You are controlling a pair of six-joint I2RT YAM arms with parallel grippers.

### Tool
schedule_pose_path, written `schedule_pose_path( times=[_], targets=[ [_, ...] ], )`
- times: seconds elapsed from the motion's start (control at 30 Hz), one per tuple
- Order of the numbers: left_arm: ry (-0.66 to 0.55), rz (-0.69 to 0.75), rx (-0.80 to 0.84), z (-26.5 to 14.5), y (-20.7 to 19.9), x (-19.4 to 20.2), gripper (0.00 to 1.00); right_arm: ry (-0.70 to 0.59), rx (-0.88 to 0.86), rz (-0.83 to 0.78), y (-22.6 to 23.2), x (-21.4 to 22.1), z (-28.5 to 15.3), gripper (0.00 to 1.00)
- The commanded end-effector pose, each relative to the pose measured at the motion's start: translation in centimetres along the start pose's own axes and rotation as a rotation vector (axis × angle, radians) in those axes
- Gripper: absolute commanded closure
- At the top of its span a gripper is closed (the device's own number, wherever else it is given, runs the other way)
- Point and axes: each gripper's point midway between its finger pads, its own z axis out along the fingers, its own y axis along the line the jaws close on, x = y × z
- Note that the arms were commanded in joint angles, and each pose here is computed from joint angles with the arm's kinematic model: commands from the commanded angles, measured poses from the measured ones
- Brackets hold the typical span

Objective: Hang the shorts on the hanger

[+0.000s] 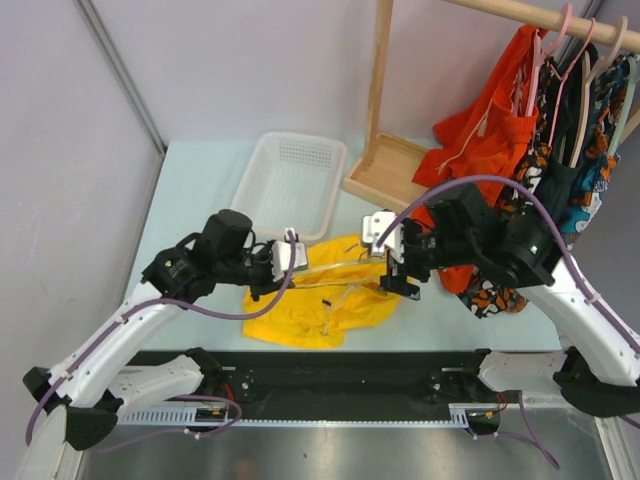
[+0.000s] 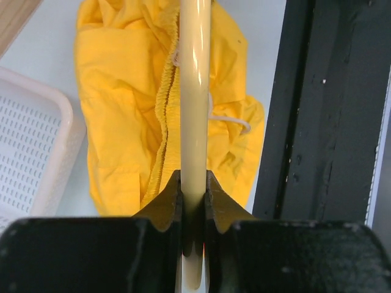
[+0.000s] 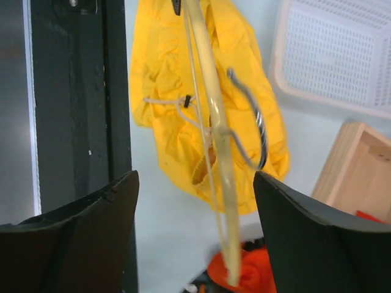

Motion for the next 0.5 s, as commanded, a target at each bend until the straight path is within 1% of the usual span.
schedule_pose_path(
  times=[0.0, 0.03, 0.07, 0.17, 0.2, 0.27, 0.37, 0.4, 0.47],
  targets=[
    [-0.215, 0.0, 0.088, -2.2, -2.2, -3.3, 1.0, -0.255, 0.095, 0.06, 0.3, -2.2, -3.6, 0.14],
    [-0.216, -0.012, 0.094, -2.2, -2.4, -2.8, 1.0, -0.239, 0.086, 0.076, 0.6, -0.9, -2.5, 0.13],
    [-0.228, 0.001, 0.094, -2.5, -2.5, -2.8, 1.0, -0.262, 0.103, 0.069, 0.3, -1.1, -2.6, 0.13],
    [-0.218, 0.044, 0.118, -2.7, -3.2, -2.1, 1.0, -0.271, 0.086, 0.08, -0.2, -1.4, -2.1, 0.16],
    [-0.215, 0.049, 0.123, -2.8, -3.4, -1.9, 0.99, -0.28, 0.076, 0.078, -0.3, -1.6, -1.9, 0.18],
    [-0.218, 0.052, 0.129, -2.9, -3.6, -1.8, 0.99, -0.291, 0.055, 0.076, -0.5, -1.9, -1.4, 0.2],
    [-0.224, 0.045, 0.135, -2.9, -3.8, -1.8, 1.0, -0.318, -0.043, 0.086, 0.4, -2.5, -0.4, 0.27],
    [-0.227, 0.044, 0.127, -3.0, -3.6, -1.9, 1.0, -0.317, -0.072, 0.098, 0.9, -2.6, 0.0, 0.31],
    [-0.233, 0.041, 0.13, -3.0, -3.7, -2.0, 1.0, -0.297, -0.118, 0.121, 1.3, -2.4, 1.0, 0.33]
  ],
)
